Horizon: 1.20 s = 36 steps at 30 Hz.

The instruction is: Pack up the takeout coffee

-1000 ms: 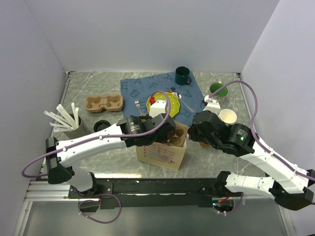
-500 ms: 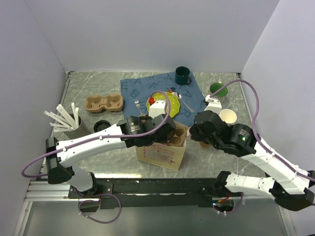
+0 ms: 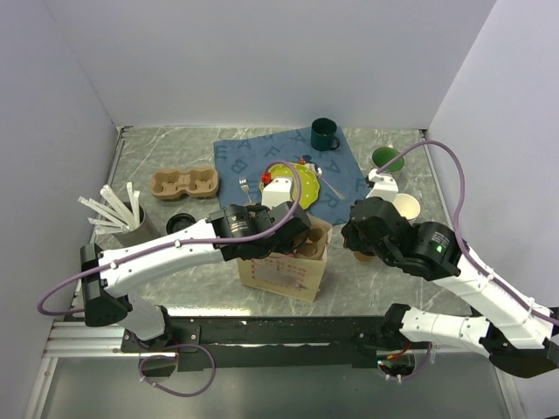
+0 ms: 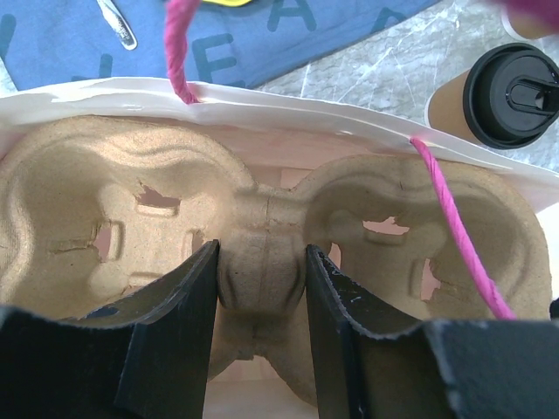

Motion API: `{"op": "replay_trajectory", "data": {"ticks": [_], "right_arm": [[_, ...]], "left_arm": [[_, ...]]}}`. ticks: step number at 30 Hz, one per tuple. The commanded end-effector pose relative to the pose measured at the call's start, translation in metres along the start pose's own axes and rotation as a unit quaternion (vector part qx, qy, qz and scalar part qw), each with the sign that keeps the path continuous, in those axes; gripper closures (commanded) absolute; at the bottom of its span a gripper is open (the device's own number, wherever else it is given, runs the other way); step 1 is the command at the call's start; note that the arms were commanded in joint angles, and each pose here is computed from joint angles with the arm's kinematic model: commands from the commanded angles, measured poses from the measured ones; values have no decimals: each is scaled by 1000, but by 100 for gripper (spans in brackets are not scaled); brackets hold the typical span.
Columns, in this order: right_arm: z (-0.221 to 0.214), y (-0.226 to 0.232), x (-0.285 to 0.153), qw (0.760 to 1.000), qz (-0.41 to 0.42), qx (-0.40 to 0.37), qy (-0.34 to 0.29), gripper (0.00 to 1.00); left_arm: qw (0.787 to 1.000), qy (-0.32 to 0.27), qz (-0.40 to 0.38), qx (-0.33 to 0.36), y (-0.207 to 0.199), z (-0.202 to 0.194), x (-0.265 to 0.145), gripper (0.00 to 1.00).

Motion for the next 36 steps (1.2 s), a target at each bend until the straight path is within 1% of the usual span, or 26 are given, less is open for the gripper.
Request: {"op": "replay_trajectory", "data": {"ticks": [1, 2, 3, 6, 10, 12, 17, 34, 36], "right_arm": [[11, 17, -10, 998, 59, 0, -11, 100], [11, 19, -12, 998, 64, 9, -7, 96], [7, 21, -14, 997, 69, 28, 3, 89], [-5, 17, -9, 996, 69, 59, 17, 81], [-9, 20, -6, 991, 93, 91, 10, 76], [-8, 18, -5, 991, 89, 95, 6, 74], [-7, 18, -4, 992, 85, 98, 1, 73], [-14, 23, 0, 990, 83, 114, 22, 73], [-11, 24, -2, 989, 85, 118, 18, 71]], "left_arm": [[1000, -2, -3, 9, 3, 2, -5, 91], [1000, -5, -8, 5, 1, 4, -7, 91], [1000, -8, -12, 3, 0, 5, -8, 91], [999, -14, -28, -5, -5, 9, -11, 91], [998, -17, -53, -17, -11, 13, -17, 91], [998, -14, -58, -23, -12, 11, -16, 90], [998, -10, -51, -22, -9, 7, -15, 90], [998, -11, -49, -24, -8, 7, -15, 91], [999, -9, -47, -23, -8, 7, -15, 91]]}}
Point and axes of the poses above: each gripper's point midway between its finger pads, its own x axis out along the fingers, its own y axis along the line the jaws close on, z = x × y, the point moved 2 cm from there along -x, back along the fingers, and after that the axes turned 11 degrees about x, right-handed, at the moved point
